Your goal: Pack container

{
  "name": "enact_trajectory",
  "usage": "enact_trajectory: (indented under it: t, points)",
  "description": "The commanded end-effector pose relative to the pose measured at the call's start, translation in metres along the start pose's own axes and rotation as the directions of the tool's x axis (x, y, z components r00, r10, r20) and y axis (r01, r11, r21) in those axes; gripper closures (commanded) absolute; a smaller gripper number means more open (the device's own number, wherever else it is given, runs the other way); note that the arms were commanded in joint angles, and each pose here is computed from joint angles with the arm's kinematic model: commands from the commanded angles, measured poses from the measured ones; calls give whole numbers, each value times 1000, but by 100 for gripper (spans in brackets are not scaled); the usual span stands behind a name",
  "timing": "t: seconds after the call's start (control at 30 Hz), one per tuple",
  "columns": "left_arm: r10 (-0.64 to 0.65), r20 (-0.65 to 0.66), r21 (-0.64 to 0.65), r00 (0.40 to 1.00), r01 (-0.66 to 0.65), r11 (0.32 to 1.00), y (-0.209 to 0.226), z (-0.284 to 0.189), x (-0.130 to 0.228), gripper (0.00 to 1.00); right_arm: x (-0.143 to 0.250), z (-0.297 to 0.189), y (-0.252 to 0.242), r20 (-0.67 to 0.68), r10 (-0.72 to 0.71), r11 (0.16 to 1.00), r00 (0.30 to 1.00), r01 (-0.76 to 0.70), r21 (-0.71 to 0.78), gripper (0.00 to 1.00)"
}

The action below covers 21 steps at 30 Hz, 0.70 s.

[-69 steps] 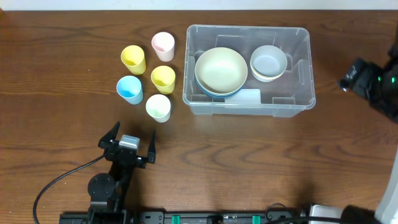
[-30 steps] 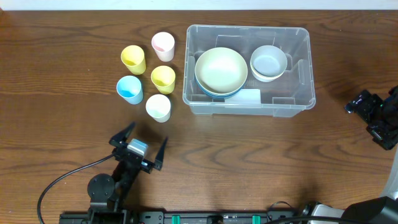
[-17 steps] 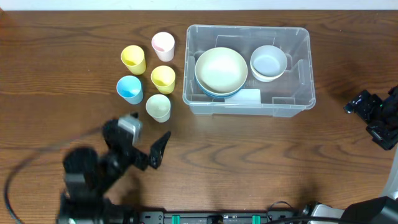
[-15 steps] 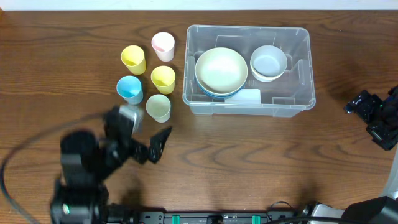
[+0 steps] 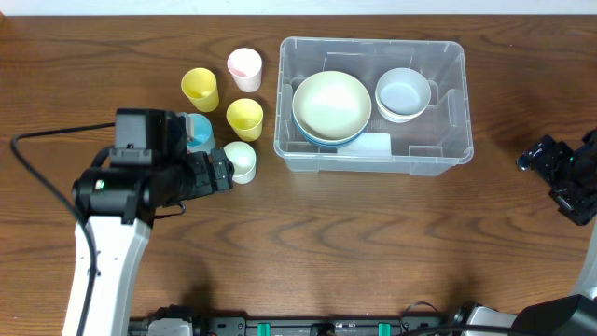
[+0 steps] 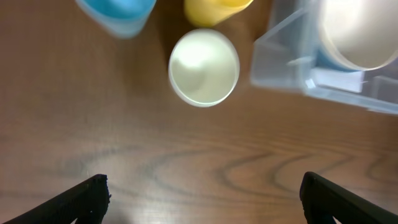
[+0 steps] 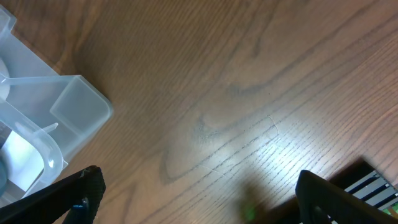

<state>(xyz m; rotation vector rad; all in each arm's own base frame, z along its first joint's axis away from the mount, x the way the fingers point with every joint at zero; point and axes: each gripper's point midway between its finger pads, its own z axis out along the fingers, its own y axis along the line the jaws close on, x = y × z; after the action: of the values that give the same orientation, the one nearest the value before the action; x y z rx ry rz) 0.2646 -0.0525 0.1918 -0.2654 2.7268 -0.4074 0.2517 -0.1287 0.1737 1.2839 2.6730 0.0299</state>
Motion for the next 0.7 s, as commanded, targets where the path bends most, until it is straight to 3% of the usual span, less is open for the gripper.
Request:
enact_trajectory:
  t: [0.0,0.1,0.23,0.67]
  points:
    - [-87,-35,-20,996,86,996,3,8,-2,2,-1,0,-1,2,-8,1000,1000,8,0,1]
    - [-97,-59,-40,993,95,995,7,24,-8,2,-1,0,-1,3,-8,1000,1000,8,0,1]
    - [-220,-77,-175,972,204,963,30,49,-12,2,-1,0,-1,3,-8,1000,1000,8,0,1]
    - [-260,-170,-267,951,209,941,52,118,-16,2,-1,0,-1,3,-8,1000,1000,8,0,1]
